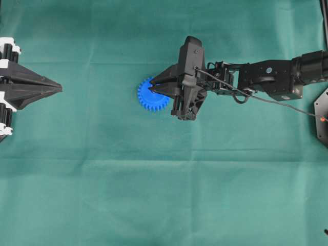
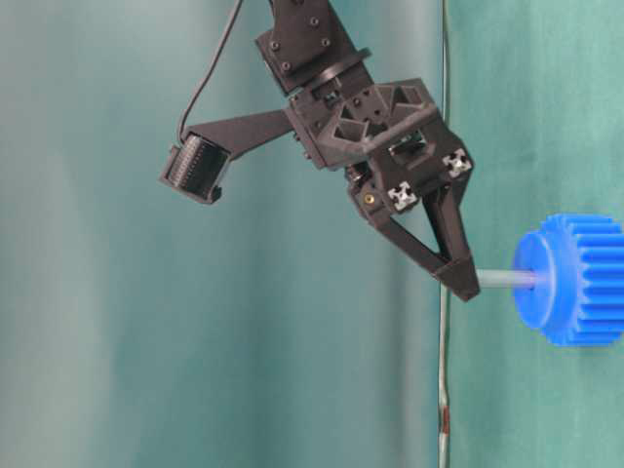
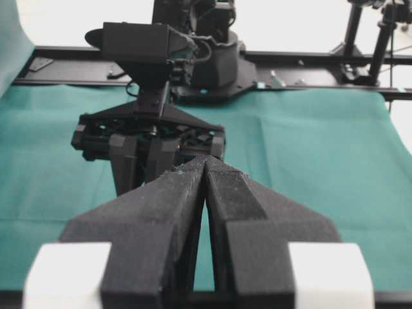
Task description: Insert the shaft placed at a random location into the center hole of the medium gear at another random location.
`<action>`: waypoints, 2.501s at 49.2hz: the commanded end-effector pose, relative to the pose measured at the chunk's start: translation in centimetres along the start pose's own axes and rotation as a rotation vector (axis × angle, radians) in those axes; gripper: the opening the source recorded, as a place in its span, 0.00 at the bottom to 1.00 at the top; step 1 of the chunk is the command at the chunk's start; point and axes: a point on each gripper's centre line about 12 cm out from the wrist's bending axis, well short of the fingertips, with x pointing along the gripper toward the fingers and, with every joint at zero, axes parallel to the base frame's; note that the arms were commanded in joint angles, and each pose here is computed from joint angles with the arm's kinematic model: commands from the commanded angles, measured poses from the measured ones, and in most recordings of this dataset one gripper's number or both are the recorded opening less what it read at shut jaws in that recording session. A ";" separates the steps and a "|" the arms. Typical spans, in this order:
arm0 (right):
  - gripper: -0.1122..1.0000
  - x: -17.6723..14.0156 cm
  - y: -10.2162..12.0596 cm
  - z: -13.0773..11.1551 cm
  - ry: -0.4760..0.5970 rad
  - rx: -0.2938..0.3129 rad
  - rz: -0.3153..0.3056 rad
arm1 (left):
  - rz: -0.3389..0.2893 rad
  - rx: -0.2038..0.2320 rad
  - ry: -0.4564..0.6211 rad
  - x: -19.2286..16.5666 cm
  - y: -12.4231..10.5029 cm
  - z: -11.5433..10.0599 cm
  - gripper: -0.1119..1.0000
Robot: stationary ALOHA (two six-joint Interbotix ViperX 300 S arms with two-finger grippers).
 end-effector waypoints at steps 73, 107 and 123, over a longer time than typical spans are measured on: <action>0.81 1.7 0.2 -0.6 -0.023 0.030 -0.001 | 0.001 0.006 -0.015 0.2 0.0 0.7 0.10; 0.82 -4.0 0.6 6.5 -0.157 0.018 0.016 | 0.001 0.006 -0.015 0.2 0.0 0.7 0.10; 0.82 -7.6 0.5 7.5 -0.209 0.016 0.019 | 0.002 0.005 -0.015 0.2 0.0 0.7 0.10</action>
